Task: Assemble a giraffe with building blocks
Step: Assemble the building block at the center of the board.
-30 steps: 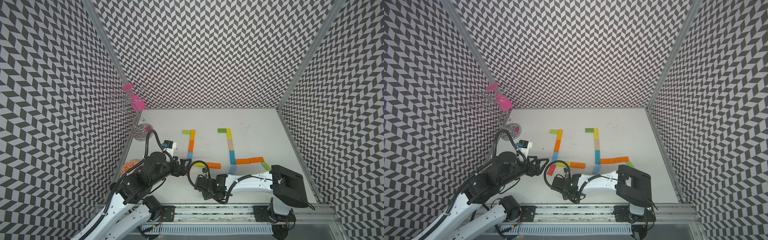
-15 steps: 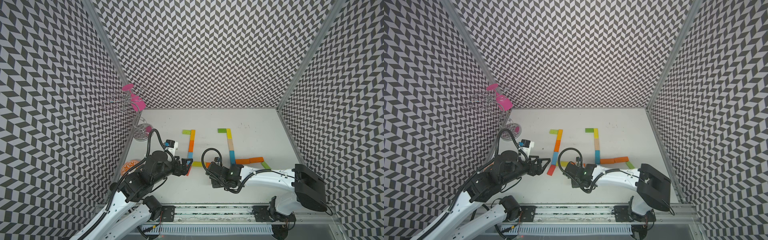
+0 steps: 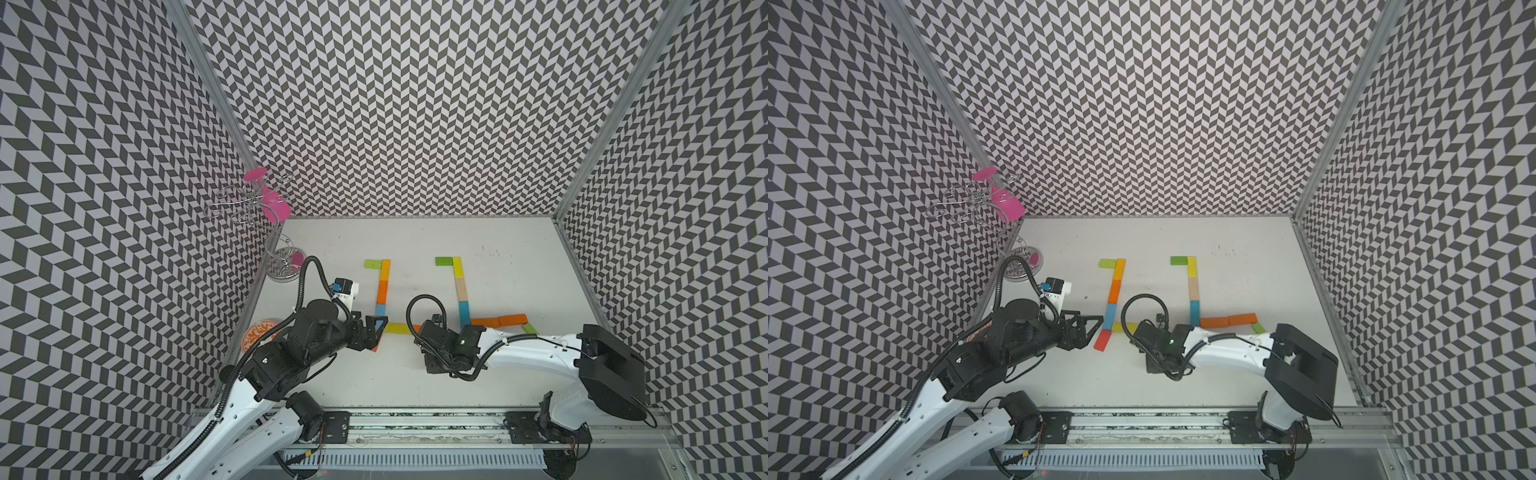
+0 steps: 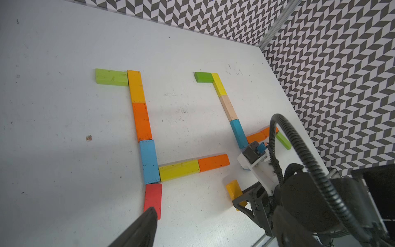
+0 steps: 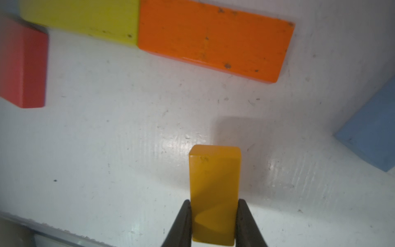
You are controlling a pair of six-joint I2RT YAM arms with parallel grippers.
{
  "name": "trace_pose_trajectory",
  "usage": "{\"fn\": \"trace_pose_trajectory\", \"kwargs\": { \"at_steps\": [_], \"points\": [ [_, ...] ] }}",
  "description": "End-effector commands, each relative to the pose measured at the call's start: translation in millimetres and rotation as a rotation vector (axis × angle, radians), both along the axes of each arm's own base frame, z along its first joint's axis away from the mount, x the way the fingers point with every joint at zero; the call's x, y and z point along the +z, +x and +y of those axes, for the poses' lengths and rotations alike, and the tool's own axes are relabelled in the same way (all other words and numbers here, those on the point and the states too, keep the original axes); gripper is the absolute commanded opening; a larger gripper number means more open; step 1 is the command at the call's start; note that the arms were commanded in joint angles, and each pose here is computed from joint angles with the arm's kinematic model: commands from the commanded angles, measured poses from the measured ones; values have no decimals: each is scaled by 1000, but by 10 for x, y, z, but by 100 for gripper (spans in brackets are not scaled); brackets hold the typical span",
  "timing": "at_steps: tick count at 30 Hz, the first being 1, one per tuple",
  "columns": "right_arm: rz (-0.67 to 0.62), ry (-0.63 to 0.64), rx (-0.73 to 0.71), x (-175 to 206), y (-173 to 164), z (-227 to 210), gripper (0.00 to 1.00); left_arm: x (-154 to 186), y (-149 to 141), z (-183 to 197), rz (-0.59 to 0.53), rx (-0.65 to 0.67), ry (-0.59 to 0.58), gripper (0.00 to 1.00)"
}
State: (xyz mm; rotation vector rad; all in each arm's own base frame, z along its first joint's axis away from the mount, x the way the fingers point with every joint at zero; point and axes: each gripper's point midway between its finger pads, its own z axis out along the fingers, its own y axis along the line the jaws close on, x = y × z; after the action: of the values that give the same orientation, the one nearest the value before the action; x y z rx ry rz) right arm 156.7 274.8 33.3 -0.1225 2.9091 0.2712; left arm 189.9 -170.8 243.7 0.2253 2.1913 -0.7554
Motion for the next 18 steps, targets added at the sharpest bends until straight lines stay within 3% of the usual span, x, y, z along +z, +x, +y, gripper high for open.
{"fn": "trace_pose_trajectory", "kwargs": {
  "at_steps": [1,7,13,18],
  "points": [
    [10,4,-9,-99,29,-28,22,51,23,-16,-17,-2,-13,86],
    [7,-22,-23,-174,129,-107,26,68,27,-25,-20,-6,-14,86],
    [-6,-36,-17,-141,210,-63,49,85,33,-22,-22,-4,-9,86],
    [-13,-46,-6,-103,257,-24,50,111,41,-25,-26,-6,-7,86]
  ]
}}
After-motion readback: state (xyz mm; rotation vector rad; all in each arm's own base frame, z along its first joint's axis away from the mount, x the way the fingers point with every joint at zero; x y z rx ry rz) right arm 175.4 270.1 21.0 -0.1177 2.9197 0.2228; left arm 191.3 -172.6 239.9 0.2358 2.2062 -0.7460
